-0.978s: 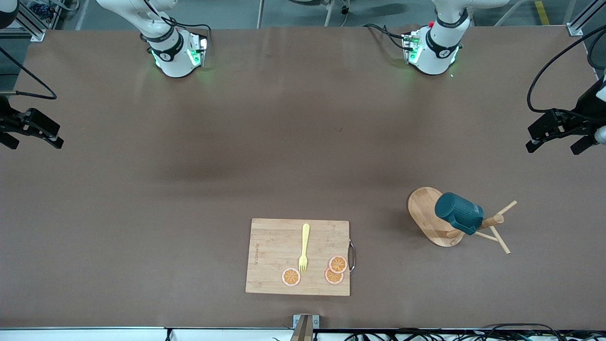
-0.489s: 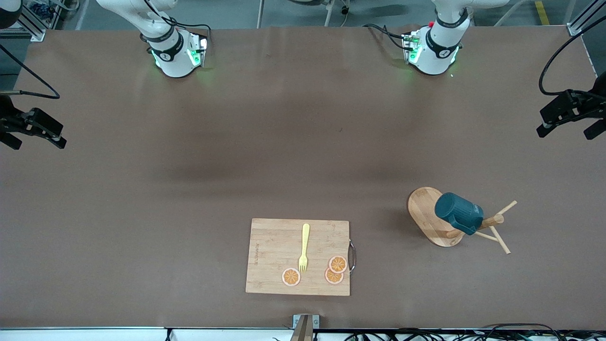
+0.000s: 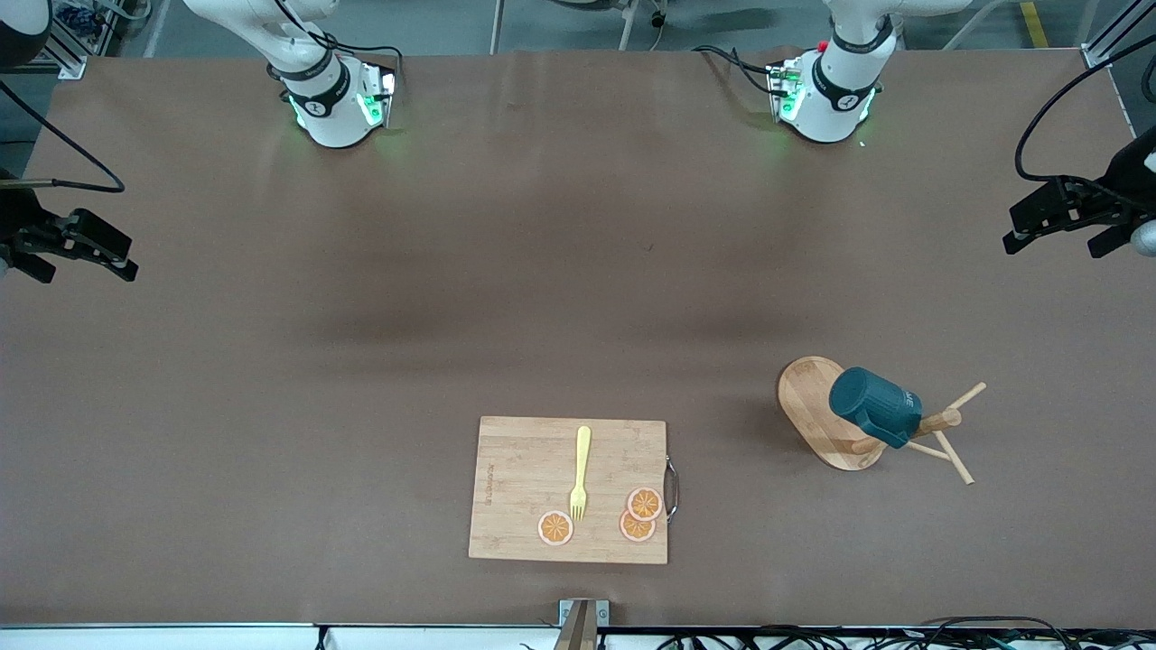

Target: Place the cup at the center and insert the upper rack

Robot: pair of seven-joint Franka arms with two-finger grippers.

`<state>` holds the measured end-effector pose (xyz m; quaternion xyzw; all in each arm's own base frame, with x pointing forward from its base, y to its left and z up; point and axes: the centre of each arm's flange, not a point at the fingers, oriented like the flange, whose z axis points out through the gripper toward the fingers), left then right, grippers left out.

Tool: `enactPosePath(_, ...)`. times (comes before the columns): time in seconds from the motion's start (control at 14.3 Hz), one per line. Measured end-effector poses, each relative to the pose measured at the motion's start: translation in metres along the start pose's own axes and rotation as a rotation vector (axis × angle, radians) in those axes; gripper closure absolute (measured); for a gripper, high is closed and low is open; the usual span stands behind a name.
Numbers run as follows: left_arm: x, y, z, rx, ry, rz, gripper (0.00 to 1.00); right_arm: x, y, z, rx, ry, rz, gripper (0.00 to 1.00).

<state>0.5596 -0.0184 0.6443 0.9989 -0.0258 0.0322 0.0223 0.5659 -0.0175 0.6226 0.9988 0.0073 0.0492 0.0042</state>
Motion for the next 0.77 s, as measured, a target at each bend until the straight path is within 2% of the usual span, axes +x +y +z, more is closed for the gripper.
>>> enactPosePath(0.35,-0.0007,0.0000,0.0015,0.000,-0.008,0.000,0.00,-0.0006,0.0068,-0.0080,-0.003,0.020,0.012,0.00)
enactPosePath(0.77,-0.0009,0.0000,0.0034,0.000,-0.013,0.000,0.00,-0.0026,0.0074,-0.0092,-0.002,0.010,0.014,0.00)
